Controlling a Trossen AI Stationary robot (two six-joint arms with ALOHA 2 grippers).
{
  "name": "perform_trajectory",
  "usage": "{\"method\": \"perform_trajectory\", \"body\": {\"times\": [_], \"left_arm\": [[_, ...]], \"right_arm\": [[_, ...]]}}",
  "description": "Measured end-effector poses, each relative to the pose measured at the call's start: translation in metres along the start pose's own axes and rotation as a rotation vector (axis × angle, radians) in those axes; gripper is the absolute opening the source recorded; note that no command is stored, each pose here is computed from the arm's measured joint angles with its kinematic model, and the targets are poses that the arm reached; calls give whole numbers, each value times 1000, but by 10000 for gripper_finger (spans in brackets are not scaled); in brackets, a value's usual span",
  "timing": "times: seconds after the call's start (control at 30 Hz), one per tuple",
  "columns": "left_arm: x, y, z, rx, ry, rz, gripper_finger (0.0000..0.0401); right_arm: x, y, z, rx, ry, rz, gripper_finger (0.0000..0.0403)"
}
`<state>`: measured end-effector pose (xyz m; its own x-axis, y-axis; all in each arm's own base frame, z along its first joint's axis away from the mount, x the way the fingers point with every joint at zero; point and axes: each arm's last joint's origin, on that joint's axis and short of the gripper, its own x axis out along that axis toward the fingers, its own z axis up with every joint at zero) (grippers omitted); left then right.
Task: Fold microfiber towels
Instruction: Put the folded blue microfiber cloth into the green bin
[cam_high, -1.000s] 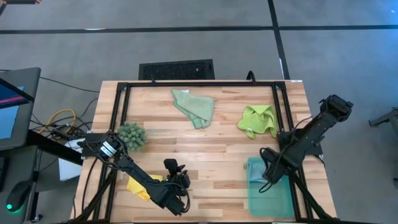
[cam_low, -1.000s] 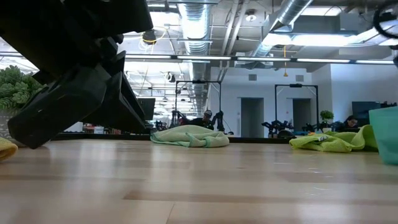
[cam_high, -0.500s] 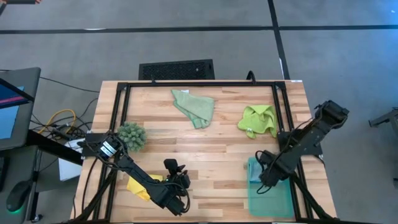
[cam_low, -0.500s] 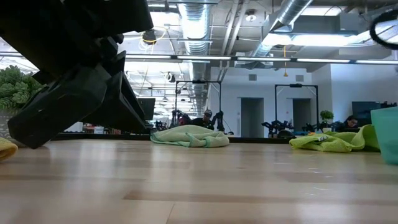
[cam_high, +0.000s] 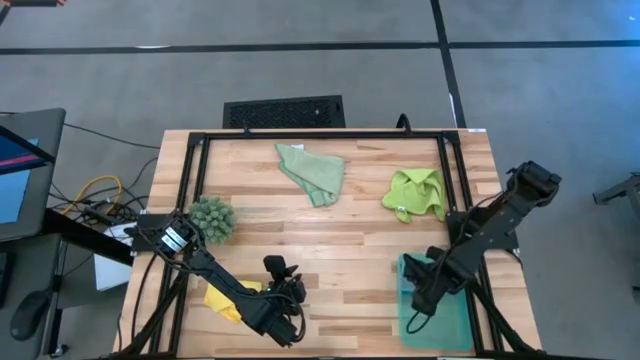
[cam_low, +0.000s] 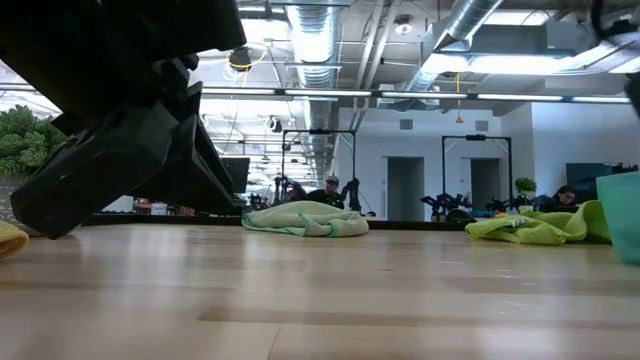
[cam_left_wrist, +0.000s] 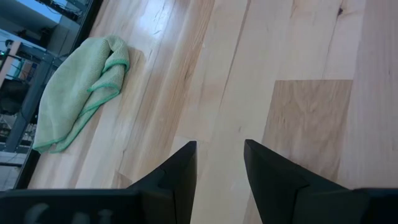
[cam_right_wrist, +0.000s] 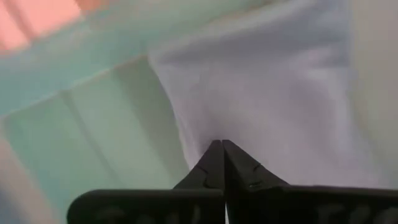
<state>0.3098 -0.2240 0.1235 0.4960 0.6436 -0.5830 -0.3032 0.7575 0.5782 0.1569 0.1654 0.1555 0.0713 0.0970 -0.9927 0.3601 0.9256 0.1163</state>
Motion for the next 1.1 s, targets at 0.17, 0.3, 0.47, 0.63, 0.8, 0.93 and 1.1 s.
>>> {"method": "perform_trajectory", "body": {"times": [0.17, 0.3, 0.47, 0.63, 0.8, 0.93, 1.1], "left_arm": [[0, 0, 1, 0, -3, -3, 127], [1, 0, 1, -3, -2, -4, 127], [1, 0, 1, -3, -2, -4, 127], [1, 0, 1, -3, -2, -4, 127], [1, 0, 1, -3, -1, -5, 127], [1, 0, 1, -5, -2, -7, 127], [1, 0, 1, 7, 10, -14, 127]], "right_arm": [[15, -5, 9, -32, 24, -9, 25], [-1, -2, 16, -66, -16, 34, 30], [-23, -7, 10, -13, -25, 53, 20], [-18, -21, -6, 115, 16, -82, 13], [9, -29, -14, 143, 78, -92, 17], [16, -26, -6, 147, 59, -38, 19], [15, -31, 12, 214, 37, -25, 16]]}}
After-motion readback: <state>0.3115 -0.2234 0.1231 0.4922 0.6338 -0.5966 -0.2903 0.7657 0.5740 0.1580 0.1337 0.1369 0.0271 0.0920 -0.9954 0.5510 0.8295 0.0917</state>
